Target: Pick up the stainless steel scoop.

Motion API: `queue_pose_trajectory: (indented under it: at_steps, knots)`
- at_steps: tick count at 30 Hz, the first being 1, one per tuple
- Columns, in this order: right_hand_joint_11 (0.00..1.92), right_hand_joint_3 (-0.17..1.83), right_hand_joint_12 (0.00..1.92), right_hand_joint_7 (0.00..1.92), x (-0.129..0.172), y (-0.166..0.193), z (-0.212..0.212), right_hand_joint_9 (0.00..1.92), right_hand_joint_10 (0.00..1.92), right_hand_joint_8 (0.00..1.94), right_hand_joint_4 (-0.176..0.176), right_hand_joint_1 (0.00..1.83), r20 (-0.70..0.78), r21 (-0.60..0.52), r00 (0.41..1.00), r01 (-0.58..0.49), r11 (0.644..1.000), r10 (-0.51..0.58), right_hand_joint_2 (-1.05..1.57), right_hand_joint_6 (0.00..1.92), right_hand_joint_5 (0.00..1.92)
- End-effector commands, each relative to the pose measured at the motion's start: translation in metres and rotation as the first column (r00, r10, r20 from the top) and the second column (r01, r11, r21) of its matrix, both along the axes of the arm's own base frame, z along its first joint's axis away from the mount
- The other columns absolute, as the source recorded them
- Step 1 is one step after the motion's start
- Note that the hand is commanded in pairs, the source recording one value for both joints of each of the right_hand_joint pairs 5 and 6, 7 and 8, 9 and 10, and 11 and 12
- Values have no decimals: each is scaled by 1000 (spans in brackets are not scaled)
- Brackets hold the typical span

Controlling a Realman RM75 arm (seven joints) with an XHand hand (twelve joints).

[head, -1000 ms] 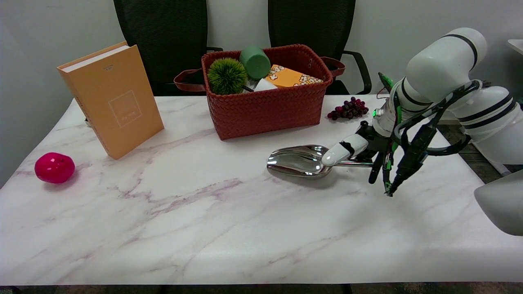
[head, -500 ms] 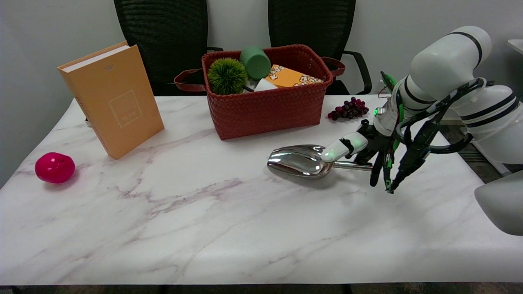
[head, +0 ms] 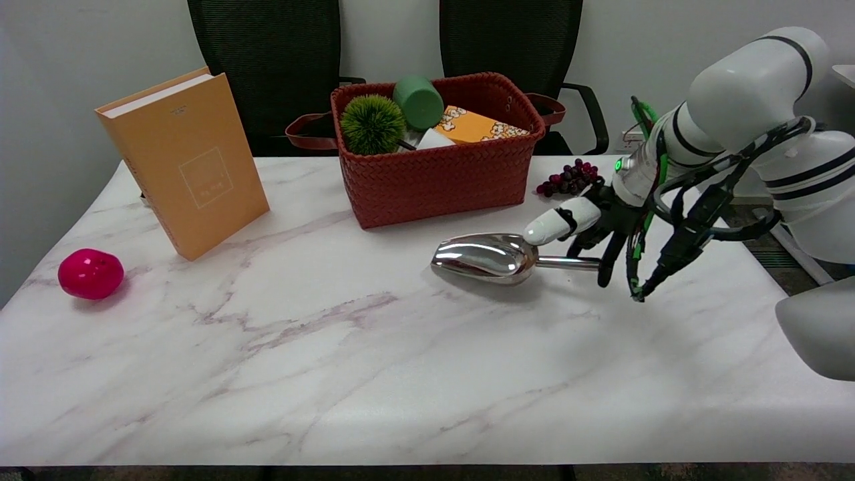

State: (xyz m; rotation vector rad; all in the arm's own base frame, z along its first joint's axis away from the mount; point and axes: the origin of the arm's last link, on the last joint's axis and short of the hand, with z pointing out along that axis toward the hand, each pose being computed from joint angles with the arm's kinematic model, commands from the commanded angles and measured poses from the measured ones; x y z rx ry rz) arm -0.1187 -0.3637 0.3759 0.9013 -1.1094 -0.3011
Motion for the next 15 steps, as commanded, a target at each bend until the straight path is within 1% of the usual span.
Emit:
queue_pose_trajectory:
  at_steps: [1,5,15]
  knots:
    - [931,168,931,264,44,-8,23,0,0,264,0,914,8,-33,966,-258,966,258,-325,18,18]
    - [921,156,921,247,55,-6,30,0,0,247,0,913,8,-51,945,-328,943,328,-316,18,18]
    - [907,142,907,229,62,-1,38,0,0,229,0,914,-8,-64,938,-346,936,346,-303,16,16]
